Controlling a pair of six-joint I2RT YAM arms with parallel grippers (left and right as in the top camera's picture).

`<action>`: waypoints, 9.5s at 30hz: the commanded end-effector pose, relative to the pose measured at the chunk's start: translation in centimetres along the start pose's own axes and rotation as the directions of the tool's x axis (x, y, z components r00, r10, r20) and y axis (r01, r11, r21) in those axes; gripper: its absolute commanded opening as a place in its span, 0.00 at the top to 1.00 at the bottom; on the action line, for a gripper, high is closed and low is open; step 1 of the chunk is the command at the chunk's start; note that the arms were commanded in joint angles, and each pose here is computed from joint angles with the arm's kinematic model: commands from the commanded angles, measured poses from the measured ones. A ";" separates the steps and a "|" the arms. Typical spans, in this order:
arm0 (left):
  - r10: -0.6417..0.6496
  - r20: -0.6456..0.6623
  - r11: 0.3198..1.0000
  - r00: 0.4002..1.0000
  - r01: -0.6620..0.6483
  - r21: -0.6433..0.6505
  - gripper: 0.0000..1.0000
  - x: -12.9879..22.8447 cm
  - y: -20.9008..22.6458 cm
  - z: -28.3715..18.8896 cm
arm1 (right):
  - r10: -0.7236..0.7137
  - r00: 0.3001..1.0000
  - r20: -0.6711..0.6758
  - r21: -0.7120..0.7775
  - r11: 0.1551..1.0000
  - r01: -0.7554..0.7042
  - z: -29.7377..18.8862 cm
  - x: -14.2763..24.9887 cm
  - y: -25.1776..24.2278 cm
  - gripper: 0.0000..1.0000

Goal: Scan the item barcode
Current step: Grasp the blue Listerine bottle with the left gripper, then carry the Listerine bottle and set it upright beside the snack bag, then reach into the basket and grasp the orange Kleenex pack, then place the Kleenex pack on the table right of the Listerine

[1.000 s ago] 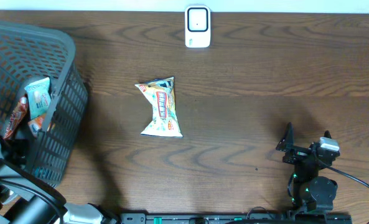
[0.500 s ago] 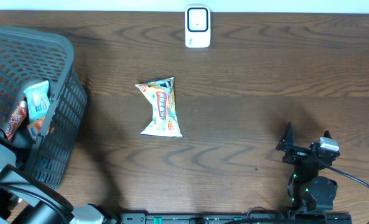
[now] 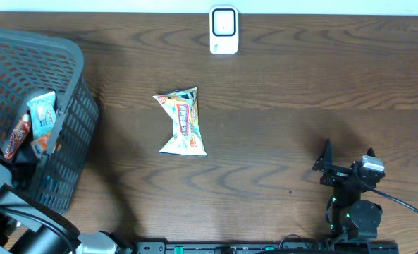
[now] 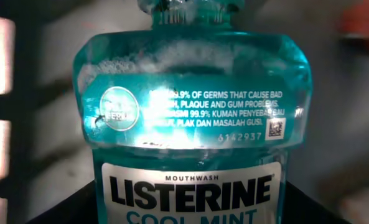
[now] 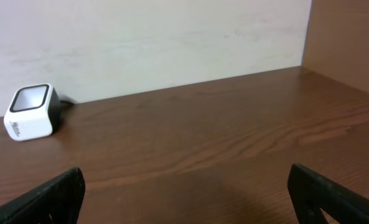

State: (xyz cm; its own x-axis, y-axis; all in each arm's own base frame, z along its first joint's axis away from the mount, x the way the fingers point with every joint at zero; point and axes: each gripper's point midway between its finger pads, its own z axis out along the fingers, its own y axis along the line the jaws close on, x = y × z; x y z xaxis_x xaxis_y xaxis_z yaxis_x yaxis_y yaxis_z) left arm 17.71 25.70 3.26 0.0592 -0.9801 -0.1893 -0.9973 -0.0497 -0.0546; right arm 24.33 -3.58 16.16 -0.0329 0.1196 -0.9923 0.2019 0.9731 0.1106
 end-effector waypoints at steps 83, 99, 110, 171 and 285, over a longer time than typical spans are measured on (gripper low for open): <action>0.935 0.345 -0.249 -0.086 -0.850 0.463 0.15 54.0 -12.6 -8.8 | -0.015 1.000 -0.003 -0.014 1.000 0.015 0.0 0.1 0.3 0.01; 0.460 0.860 0.027 0.221 -0.972 0.235 0.02 31.1 -21.5 -38.7 | -0.015 1.000 -0.002 -0.014 1.000 0.015 0.0 0.1 0.3 0.01; 0.124 0.578 0.787 0.806 -0.435 0.438 0.02 5.3 -16.3 -31.4 | -0.014 1.000 -0.002 -0.014 1.000 0.014 0.0 0.1 0.3 0.01; -0.111 -0.069 0.980 0.991 0.097 -0.175 0.28 4.8 -8.4 1.3 | -0.014 1.000 -0.002 -0.014 1.000 0.014 0.0 0.1 0.3 0.01; 0.865 0.484 -0.282 -0.132 -0.926 0.252 0.02 53.9 -15.2 -20.1 | -0.014 1.000 -0.002 -0.014 1.000 0.014 0.0 0.1 0.3 0.01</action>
State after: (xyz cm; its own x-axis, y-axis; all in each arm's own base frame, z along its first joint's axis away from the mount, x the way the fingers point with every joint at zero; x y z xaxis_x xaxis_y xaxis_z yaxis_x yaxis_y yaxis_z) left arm 32.94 -28.37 4.45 -0.9287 0.1939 -0.3162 0.1904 0.9808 0.0423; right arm 24.35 -3.53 16.13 -0.0344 0.1197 -0.9922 0.1990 0.9737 0.1106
